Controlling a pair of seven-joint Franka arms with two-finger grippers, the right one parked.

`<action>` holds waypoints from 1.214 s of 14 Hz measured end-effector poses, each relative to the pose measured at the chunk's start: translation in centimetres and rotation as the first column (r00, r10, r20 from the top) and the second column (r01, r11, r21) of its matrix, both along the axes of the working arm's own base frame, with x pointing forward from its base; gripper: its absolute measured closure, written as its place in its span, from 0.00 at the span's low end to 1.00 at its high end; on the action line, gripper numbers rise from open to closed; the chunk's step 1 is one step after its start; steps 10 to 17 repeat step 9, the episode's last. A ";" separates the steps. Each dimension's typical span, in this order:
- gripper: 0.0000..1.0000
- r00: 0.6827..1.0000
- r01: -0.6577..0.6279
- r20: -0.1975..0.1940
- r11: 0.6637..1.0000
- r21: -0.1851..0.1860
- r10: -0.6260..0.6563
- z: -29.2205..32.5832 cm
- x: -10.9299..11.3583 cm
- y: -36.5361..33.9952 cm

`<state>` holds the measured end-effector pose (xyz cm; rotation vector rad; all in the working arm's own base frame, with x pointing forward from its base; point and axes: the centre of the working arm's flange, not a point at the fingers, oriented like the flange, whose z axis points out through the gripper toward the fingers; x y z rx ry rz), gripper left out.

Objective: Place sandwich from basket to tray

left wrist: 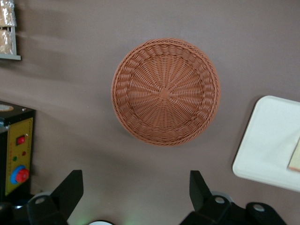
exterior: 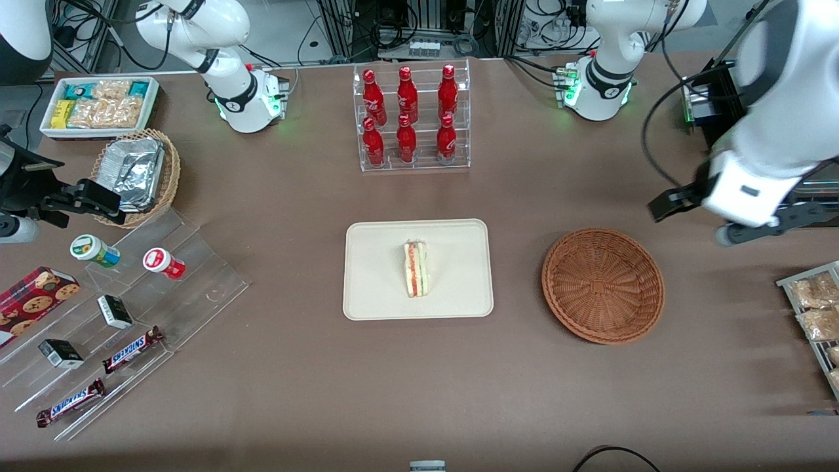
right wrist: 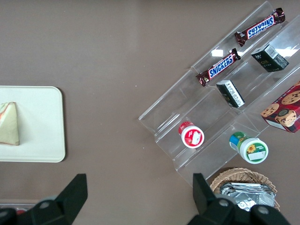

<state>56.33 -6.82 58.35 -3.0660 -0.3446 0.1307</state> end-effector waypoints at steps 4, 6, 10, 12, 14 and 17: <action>0.00 0.997 0.075 0.011 0.997 -0.032 -0.075 1.5 -1.7 5.7; 0.00 0.996 0.092 0.008 0.995 -0.035 -0.092 1.7 -2.1 7.0; 0.00 0.996 0.091 0.018 0.995 -0.035 -0.090 2.8 -2.3 7.7; 0.00 0.996 0.091 0.018 0.995 -0.035 -0.090 2.8 -2.3 7.7; 0.00 0.996 0.091 0.018 0.995 -0.035 -0.090 2.8 -2.3 7.7; 0.00 0.996 0.091 0.018 0.995 -0.035 -0.090 2.8 -2.3 7.7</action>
